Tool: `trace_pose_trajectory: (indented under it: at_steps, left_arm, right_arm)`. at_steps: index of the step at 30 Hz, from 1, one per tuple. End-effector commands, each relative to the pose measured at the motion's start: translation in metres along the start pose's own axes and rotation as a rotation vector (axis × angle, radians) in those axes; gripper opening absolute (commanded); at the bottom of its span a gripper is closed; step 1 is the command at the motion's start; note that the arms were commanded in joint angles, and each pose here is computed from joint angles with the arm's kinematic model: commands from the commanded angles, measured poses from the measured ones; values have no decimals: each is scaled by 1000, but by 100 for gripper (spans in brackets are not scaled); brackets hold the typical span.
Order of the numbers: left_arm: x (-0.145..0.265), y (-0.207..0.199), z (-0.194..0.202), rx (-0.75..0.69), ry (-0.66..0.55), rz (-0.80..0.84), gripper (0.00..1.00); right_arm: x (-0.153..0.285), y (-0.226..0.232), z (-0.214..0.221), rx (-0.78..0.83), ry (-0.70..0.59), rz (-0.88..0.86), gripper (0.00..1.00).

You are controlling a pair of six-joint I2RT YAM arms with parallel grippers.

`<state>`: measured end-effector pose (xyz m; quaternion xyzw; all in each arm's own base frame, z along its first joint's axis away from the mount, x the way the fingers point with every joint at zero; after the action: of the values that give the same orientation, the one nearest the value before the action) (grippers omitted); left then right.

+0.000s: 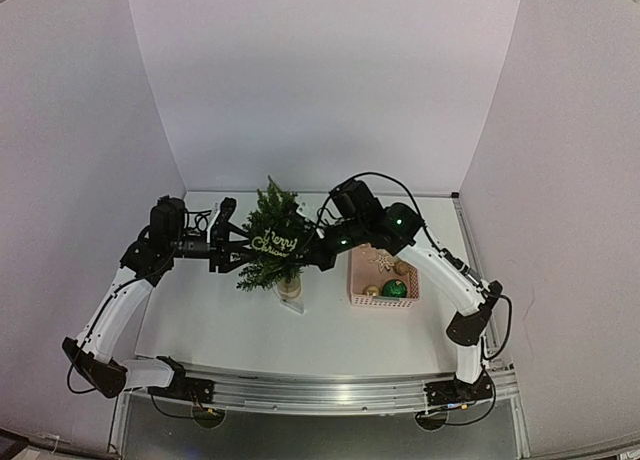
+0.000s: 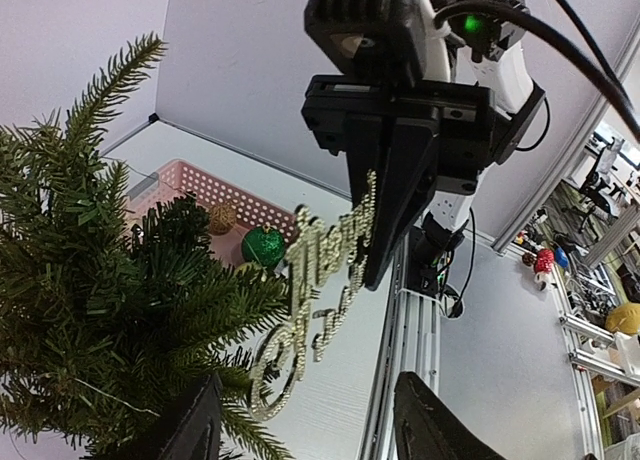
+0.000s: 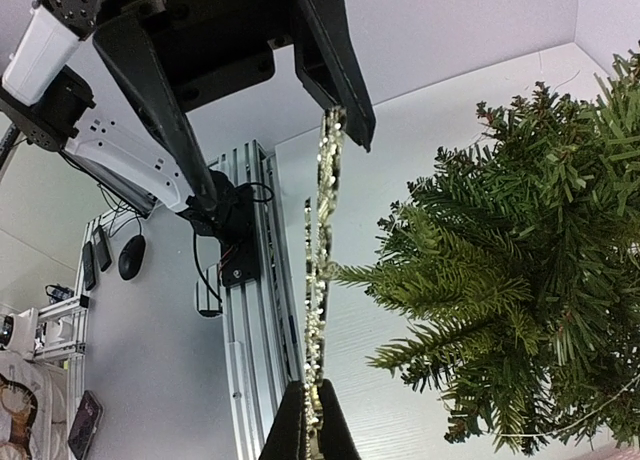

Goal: Decorate the small christmas tree

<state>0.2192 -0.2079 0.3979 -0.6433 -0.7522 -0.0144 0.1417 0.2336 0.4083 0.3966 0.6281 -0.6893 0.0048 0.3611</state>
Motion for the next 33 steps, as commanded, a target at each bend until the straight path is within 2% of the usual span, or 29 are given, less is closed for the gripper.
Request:
trace_pose_trajectory:
  at_steps: [1,5,12,23,33]
  left_arm:
    - [9,-16,-23,-45,-56,42,56]
    - [8,-16,-24,-32,-59,44,48]
    - [7,-11,-16,-16,-31,12,48]
    - [4,-10,-13,6,-11,34,1]
    - [-5,10,-10,136,-4,-31,0]
  right_arm:
    - [-3,0,-2,10,6,-33,0]
    - [-6,-2,-3,11,10,-41,0]
    - [-6,-2,-4,22,6,-41,0]
    - [-3,-9,-8,10,-7,-25,0]
    - [-4,-25,-3,-69,4,6,0]
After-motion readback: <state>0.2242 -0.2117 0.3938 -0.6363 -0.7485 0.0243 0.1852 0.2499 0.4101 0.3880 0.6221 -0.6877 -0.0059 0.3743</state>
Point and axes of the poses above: each gripper's point midway between its finger pads, its own x axis back along the fingers, its own y axis along the line the jaws close on, z = x × y, the point moved 6 cm from there along x, back along the fingers, and after that the axes turned 7 degrees about -x, right-handed, at the moved point
